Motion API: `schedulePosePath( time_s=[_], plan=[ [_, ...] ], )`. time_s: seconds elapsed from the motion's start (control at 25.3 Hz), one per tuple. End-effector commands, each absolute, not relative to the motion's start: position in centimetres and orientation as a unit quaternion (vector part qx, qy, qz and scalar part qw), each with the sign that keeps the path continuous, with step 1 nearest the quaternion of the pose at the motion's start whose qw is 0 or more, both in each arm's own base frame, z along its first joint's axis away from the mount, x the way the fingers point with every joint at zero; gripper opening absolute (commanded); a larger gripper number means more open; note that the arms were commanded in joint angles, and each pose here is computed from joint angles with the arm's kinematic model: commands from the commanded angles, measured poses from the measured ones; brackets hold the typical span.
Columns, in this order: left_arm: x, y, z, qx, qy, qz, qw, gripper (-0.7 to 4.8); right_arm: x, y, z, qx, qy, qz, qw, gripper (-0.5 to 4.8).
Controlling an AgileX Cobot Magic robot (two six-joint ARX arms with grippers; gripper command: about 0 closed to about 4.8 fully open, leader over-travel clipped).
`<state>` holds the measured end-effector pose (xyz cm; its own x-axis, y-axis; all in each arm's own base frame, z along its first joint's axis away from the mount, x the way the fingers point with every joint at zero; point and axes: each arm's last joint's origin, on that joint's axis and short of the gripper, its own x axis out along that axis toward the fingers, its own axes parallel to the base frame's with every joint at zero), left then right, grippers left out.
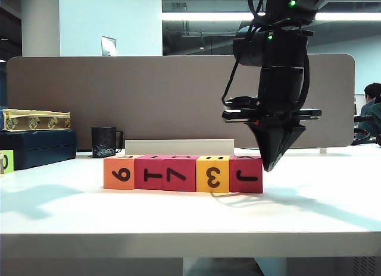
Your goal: Select the appropriate blocks from the scattered letter blocks on the table and arrange them in a row to spell out "ALOHA".
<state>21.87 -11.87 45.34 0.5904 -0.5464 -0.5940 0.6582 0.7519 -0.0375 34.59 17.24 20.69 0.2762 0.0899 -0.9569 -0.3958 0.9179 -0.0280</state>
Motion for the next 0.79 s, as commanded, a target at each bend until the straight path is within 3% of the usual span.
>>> schedulePosePath(
  time_s=[0.04,0.48,0.79],
  plan=[
    [21.8,-11.8,45.6,0.094,0.291,-0.341,0.889,-0.06,34.7,17.5,21.0,-0.116,0.571,0.171,0.794,-0.04],
    [21.9,-11.8,45.6,0.095,0.288,-0.340,0.890,-0.06,34.7,17.5,21.0,-0.119,0.572,0.168,0.794,-0.04],
    [22.3,-11.4,45.5,0.129,0.286,-0.274,0.909,-0.06,34.7,16.9,22.5,-0.162,0.536,0.103,0.822,-0.04]
  ],
)
